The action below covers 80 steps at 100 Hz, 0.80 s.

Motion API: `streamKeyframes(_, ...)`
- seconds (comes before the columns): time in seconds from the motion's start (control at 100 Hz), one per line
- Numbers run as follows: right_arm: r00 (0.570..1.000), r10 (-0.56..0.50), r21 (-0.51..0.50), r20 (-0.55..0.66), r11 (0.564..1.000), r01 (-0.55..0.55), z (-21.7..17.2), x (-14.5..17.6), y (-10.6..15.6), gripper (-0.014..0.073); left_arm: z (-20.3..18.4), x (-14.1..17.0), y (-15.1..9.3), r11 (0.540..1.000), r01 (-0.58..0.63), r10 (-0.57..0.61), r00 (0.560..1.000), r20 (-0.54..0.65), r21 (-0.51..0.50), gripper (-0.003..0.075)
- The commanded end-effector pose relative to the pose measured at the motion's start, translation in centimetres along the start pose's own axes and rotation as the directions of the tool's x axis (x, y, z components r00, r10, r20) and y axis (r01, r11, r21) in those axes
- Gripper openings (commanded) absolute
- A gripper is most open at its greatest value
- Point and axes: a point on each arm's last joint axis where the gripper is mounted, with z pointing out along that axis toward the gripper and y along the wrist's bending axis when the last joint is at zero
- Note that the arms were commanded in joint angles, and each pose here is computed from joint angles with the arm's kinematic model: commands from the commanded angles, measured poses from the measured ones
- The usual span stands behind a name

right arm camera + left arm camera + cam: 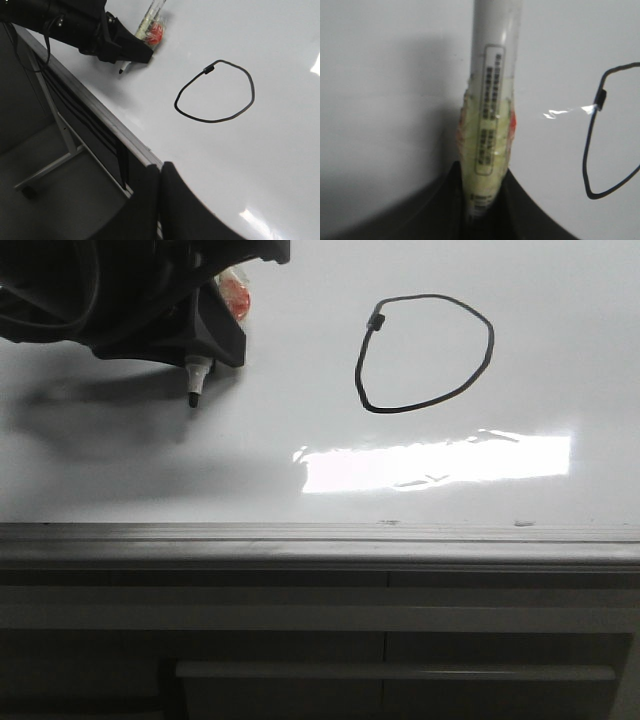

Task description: Write number 0 on whiteboard

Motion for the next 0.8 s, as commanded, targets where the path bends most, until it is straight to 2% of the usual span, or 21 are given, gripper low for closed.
streamKeyframes(0.0,0.995,-0.012,0.003,0.097,1.000,0.012,-0.52,-1.27,-0.18,-0.0064,-0.12,-0.92,-0.12,1.000,0.005,-0.005,0.999,0.032,-0.010,-0.0020)
streamKeyframes(0.63,0.995,-0.012,0.003,0.097,1.000,0.012,-0.52,-1.27,-0.18,-0.0064,0.61,-0.46,0.20,0.999,0.003,-0.003,1.000,0.012,-0.053,-0.0013)
streamKeyframes(0.7,0.995,-0.012,0.003,0.097,1.000,0.012,-0.52,-1.27,-0.18,-0.0064,0.61,-0.46,0.20,0.999,0.003,-0.003,1.000,0.012,-0.053,0.0028)
streamKeyframes(0.79,0.995,-0.012,0.003,0.097,1.000,0.012,-0.52,-1.27,-0.18,-0.0064,0.60,-0.46,0.22,0.998,0.003,-0.003,1.000,0.013,-0.055,0.0130)
